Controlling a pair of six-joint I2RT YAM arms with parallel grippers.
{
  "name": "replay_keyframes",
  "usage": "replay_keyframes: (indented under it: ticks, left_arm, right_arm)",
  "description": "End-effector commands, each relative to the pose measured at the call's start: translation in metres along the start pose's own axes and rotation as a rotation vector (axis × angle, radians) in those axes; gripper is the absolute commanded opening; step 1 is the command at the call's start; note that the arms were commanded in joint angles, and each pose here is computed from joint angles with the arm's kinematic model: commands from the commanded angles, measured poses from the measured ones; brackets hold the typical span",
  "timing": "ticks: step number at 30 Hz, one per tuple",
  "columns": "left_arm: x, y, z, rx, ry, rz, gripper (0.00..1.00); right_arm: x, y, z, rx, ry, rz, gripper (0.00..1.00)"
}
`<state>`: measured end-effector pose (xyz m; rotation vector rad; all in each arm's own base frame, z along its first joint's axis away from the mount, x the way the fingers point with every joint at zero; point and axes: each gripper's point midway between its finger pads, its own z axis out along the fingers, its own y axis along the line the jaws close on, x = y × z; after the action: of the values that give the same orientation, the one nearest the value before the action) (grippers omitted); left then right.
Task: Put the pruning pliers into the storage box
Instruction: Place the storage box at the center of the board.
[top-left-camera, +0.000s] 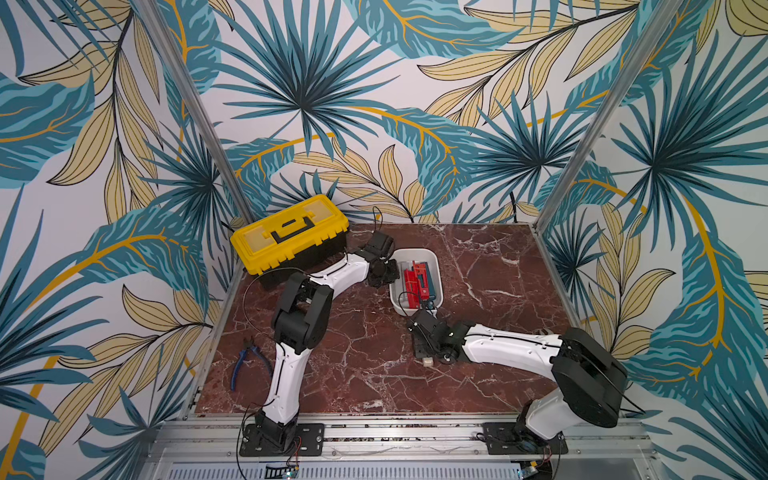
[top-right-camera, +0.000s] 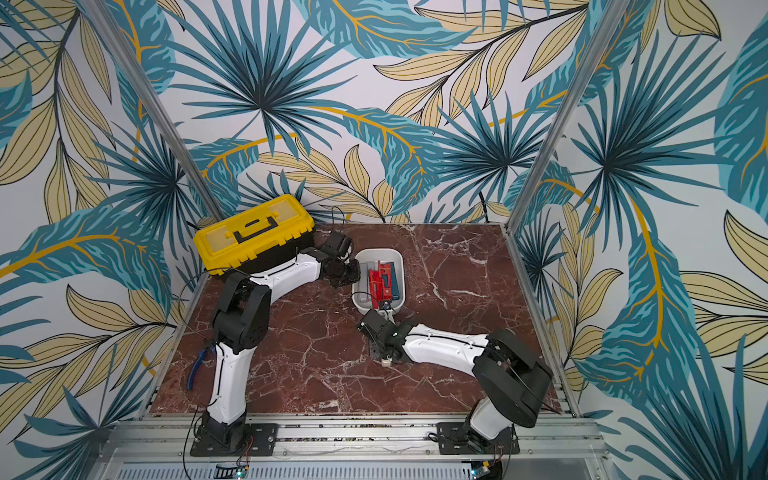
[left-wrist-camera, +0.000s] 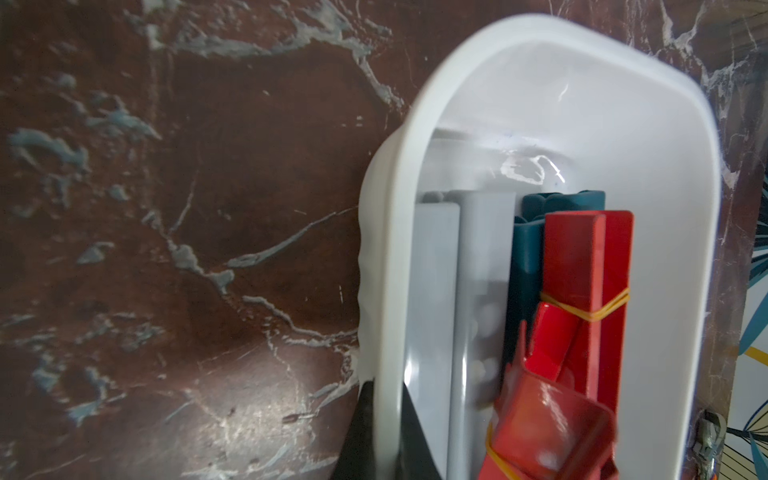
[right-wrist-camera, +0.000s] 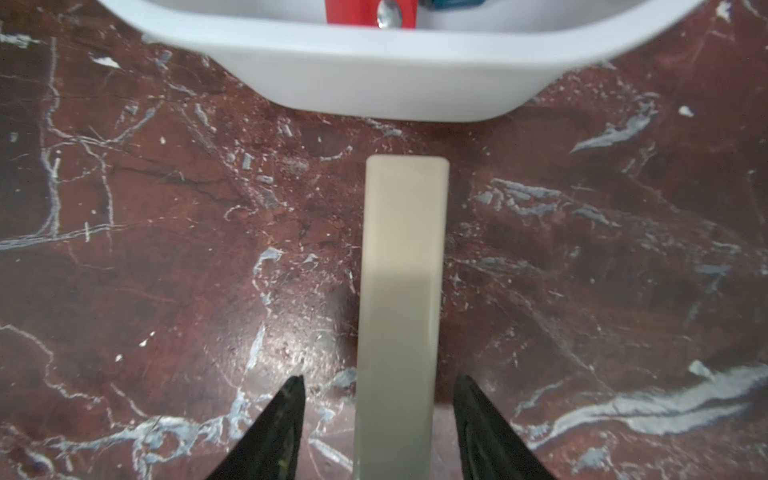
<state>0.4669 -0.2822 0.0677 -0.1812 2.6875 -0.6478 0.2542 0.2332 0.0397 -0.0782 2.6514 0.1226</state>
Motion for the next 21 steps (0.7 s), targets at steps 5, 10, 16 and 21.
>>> replay_keyframes:
  ticks: [5, 10, 16, 21]
  left_arm:
    - [-0.028, -0.042, -0.024, 0.141, -0.094, 0.024, 0.02]
    - [-0.027, -0.041, -0.023, 0.144, -0.088, 0.027, 0.03]
    - [-0.026, -0.042, -0.022, 0.148, -0.086, 0.026, 0.07]
    - [-0.027, -0.042, -0.023, 0.148, -0.088, 0.027, 0.08]
  right_arm:
    - [0.007, -0.006, 0.016, 0.040, 0.002, 0.004, 0.59]
    - [0.013, -0.006, 0.024, 0.050, 0.020, -0.003, 0.52]
    - [0.014, -0.003, 0.026, 0.042, 0.030, -0.002, 0.30]
    - [0.014, -0.003, 0.024, 0.038, 0.031, -0.002, 0.23]
